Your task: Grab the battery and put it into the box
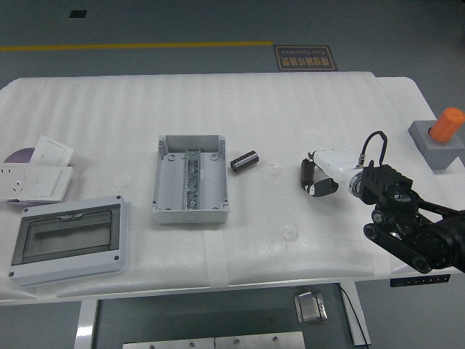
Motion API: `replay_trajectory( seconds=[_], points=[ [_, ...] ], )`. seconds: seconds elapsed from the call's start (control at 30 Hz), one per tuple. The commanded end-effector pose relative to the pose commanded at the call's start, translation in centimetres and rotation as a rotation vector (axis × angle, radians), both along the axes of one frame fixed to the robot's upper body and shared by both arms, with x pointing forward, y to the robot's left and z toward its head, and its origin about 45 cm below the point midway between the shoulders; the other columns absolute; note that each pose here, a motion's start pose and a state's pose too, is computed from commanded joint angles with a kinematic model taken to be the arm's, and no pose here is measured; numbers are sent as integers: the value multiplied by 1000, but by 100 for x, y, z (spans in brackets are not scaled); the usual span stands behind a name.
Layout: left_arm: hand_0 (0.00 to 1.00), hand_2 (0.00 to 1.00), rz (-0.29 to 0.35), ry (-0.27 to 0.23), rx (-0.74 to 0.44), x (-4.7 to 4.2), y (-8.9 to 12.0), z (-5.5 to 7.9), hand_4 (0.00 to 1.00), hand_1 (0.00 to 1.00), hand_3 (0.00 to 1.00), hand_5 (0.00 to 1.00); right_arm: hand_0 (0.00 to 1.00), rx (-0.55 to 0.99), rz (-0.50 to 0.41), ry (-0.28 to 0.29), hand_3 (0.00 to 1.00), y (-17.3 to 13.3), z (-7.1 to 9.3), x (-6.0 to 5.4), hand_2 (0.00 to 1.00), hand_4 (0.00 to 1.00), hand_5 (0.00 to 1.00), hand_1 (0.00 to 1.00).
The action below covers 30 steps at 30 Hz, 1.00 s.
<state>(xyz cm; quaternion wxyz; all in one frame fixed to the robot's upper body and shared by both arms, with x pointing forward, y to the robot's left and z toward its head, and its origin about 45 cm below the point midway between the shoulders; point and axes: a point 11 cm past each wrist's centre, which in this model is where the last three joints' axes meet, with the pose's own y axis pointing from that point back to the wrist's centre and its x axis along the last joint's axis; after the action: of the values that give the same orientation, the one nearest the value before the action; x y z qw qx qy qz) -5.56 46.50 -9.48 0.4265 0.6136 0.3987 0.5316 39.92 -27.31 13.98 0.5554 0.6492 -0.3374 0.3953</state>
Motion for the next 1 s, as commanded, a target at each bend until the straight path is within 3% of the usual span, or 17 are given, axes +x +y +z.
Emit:
replay_trajectory(
  seconds=[0.33, 0.43, 0.47, 0.63, 0.67, 0.83, 0.87, 1.0],
  points=[
    [643, 580, -1, -1, -2, 7, -9, -4, 735, 668, 614, 449, 564, 32, 3, -26, 709, 50, 20, -20, 632, 507, 261, 638],
    [643, 580, -1, 0, -2, 5, -10, -5, 735, 668, 614, 449, 564, 81, 4, -56, 709, 138, 110, -16, 632, 507, 261, 638],
    [643, 580, -1, 0, -2, 3, -10, -5, 736, 668, 614, 453, 534, 102, 4, -66, 704, 173, 147, -15, 600, 353, 198, 619],
    [643, 580, -1, 6, -1, -20, -11, -5, 736, 668, 614, 453, 534, 293, 0, -120, 704, 452, 386, -39, 600, 353, 198, 619],
    [643, 580, -1, 7, -1, -26, -10, -5, 736, 669, 614, 454, 495, 328, 5, -130, 700, 517, 428, -51, 586, 328, 194, 608],
    [643, 580, -1, 13, 0, -50, -9, -4, 736, 669, 614, 454, 495, 477, 62, -167, 700, 867, 624, -135, 586, 328, 194, 608],
    [643, 580, -1, 14, 1, -53, -8, -4, 737, 668, 614, 455, 487, 488, 75, -165, 692, 927, 633, -154, 583, 476, 275, 599],
    [643, 580, -4, 17, 3, -61, 1, 0, 737, 668, 614, 455, 487, 494, 120, -151, 692, 1145, 596, -225, 583, 476, 275, 599]
  ],
)
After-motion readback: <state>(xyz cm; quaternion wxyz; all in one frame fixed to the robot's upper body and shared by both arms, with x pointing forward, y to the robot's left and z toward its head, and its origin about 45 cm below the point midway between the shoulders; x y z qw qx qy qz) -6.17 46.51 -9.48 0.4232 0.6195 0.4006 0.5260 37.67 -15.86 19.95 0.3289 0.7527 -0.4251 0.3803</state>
